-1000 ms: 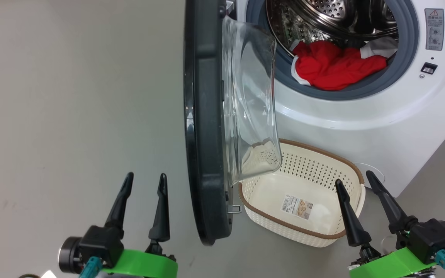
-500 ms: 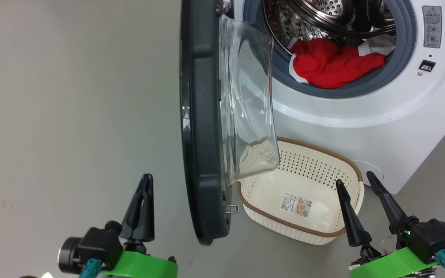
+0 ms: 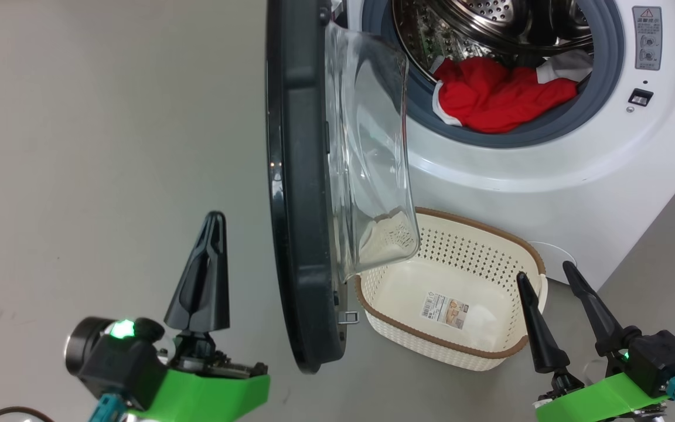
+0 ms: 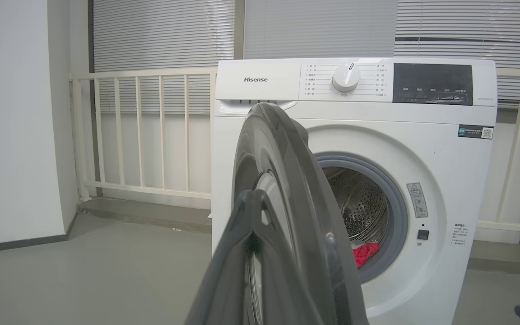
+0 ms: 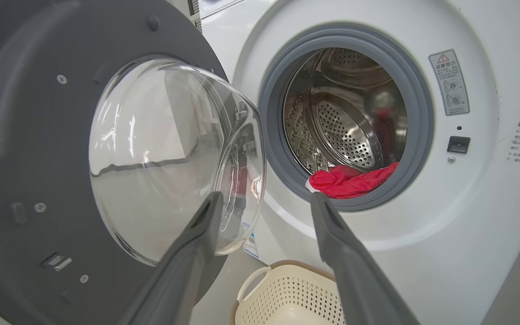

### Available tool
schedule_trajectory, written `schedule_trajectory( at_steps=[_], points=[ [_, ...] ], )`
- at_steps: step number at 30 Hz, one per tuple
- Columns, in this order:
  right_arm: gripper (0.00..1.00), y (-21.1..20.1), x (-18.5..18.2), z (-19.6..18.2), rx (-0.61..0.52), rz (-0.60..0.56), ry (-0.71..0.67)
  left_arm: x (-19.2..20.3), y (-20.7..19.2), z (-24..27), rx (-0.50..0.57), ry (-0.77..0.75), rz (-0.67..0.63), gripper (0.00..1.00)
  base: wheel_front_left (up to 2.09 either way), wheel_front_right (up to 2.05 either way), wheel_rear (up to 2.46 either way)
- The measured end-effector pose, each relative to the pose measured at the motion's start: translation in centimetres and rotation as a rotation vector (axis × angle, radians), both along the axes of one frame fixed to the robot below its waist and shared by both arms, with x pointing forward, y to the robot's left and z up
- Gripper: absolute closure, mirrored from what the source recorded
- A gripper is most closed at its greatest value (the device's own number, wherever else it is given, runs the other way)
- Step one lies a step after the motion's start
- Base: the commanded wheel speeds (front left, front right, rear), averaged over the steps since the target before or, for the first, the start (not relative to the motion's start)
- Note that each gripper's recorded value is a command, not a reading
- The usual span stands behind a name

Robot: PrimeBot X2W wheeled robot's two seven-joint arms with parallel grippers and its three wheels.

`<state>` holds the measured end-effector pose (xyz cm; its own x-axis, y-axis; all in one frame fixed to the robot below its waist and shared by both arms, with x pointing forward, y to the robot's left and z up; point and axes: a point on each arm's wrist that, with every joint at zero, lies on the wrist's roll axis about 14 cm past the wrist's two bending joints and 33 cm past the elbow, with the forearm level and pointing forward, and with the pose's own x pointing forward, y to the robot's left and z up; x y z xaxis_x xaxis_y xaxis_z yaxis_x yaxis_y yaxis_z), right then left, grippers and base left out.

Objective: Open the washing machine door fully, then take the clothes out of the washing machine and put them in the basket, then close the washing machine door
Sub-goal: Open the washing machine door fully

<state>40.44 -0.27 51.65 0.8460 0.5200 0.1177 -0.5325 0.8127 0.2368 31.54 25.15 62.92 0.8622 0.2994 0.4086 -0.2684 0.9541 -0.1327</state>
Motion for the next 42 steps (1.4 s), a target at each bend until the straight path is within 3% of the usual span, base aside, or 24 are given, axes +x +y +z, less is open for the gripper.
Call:
schedule_trajectory(
  at_steps=[11,25,32,37,42],
  points=[
    [0.00,-0.7,0.3,-0.4,-0.001,-0.022,0.013,0.3,-3.7,4.5,0.052,-0.084,-0.130,1.00,0.00,0.00,0.00],
    [0.00,-1.4,0.6,-0.6,0.009,-0.047,0.020,2.8,-9.8,-0.4,0.013,0.173,-0.359,1.00,0.00,0.00,0.00],
    [0.00,-1.7,0.7,-0.8,0.012,-0.057,0.027,3.6,-10.3,-4.4,0.007,0.318,-0.373,1.00,0.00,0.00,0.00],
    [0.00,-1.8,0.7,-0.9,0.021,-0.061,0.031,3.6,-9.0,-6.6,0.044,0.393,-0.314,1.00,0.00,0.00,0.00],
    [0.00,-1.6,0.7,-0.9,0.030,-0.055,0.033,3.5,-8.4,-6.9,0.041,0.401,-0.290,1.00,0.00,0.00,0.00]
  ],
)
